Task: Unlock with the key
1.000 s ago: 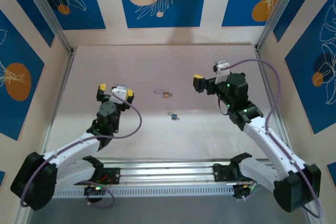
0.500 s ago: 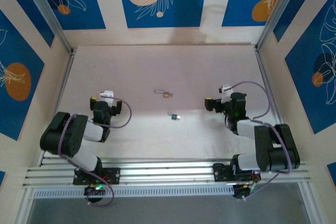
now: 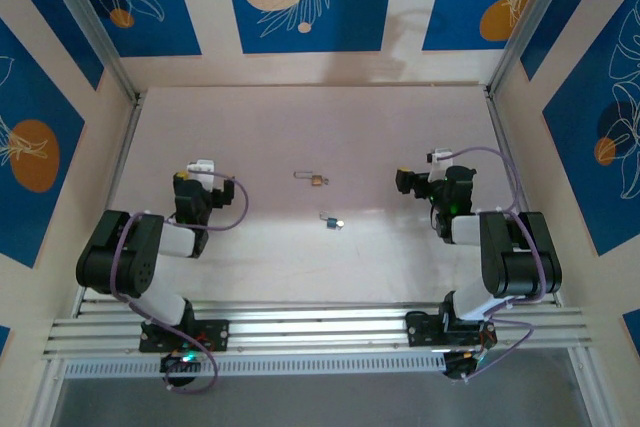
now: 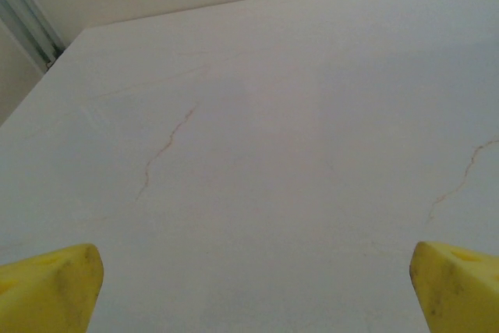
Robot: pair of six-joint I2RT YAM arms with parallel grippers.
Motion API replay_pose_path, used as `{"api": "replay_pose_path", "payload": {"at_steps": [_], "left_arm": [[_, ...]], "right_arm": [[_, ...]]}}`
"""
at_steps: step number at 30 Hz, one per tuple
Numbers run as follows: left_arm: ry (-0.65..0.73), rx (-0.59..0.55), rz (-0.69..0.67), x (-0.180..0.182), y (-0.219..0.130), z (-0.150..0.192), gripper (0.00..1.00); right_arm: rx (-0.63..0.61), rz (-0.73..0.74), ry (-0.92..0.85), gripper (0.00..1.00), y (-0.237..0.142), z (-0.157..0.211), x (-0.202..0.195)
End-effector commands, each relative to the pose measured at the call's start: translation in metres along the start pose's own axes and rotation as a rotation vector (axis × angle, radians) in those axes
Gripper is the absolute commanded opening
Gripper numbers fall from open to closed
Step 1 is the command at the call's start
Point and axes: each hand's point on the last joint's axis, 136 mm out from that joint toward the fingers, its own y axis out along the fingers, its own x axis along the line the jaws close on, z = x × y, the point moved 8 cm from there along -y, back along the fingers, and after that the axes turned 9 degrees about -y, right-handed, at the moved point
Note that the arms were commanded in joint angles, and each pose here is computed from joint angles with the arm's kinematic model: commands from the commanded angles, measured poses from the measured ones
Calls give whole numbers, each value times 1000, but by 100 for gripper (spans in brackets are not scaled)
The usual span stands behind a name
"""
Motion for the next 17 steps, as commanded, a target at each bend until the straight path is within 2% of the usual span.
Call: {"api": "replay_pose_path", "payload": {"at_steps": [1,17], "left_arm": [[-26,-14,15,1,0,-6,100],[-23,-10,24,1,0,-6,100]], "right_arm": [[-10,-13,9,99,1,-3,0],[-8,-13,9,99,1,-3,0]]}}
